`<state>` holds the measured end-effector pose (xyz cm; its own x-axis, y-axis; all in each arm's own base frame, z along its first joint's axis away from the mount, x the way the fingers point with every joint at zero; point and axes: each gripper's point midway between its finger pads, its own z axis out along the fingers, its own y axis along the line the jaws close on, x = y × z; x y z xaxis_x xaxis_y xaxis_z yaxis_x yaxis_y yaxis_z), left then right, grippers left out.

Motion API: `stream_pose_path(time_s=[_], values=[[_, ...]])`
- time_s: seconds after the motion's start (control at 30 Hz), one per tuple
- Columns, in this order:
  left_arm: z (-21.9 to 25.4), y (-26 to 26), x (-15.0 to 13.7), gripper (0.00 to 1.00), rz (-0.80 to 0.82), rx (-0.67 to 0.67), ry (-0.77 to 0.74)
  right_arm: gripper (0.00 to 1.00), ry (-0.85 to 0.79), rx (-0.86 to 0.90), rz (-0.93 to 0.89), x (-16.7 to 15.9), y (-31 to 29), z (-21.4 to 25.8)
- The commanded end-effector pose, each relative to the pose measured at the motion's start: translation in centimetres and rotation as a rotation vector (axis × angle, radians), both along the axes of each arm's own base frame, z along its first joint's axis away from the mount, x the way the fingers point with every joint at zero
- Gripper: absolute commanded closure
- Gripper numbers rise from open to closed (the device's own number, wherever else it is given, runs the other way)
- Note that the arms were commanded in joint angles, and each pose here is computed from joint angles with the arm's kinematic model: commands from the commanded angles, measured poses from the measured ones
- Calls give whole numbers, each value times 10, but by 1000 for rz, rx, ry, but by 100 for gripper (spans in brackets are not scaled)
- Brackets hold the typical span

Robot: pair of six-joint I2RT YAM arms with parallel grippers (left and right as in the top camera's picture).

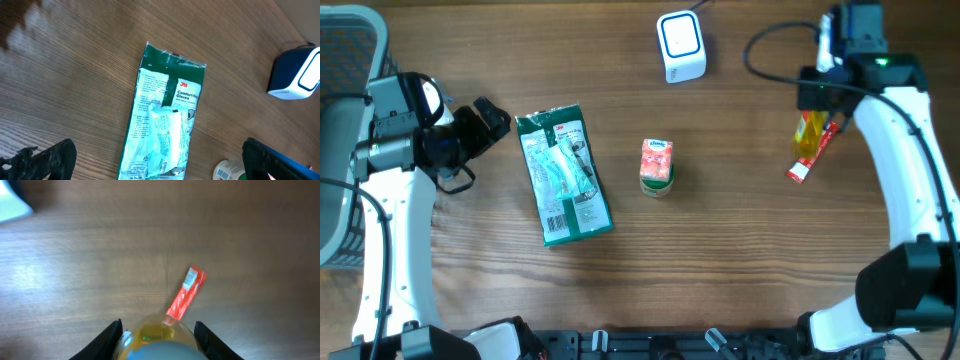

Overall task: Scan the item barcode
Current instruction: 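Carry the oil bottle right and set it beside the red packet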

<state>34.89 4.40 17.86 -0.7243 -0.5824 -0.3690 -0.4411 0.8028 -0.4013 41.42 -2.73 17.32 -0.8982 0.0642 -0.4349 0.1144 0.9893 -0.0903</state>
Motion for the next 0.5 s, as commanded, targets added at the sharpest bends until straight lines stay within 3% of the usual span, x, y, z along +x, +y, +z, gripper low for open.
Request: stream_pose_path(time_s=[0.0,0.2,0.3,0.47], values=[[5,0,2,0,-17,19,-17,96,-10,196,-145,-2,-19,-30],[5,0,2,0,-17,19,-17,96,-167,261,-146,26,-24,-48],[5,0,2,0,-17,19,-17,96,-164,275,-176,21,-24,-65],[5,0,2,0,-17,19,-17,96,-138,137,-243,8,-48,-83]])
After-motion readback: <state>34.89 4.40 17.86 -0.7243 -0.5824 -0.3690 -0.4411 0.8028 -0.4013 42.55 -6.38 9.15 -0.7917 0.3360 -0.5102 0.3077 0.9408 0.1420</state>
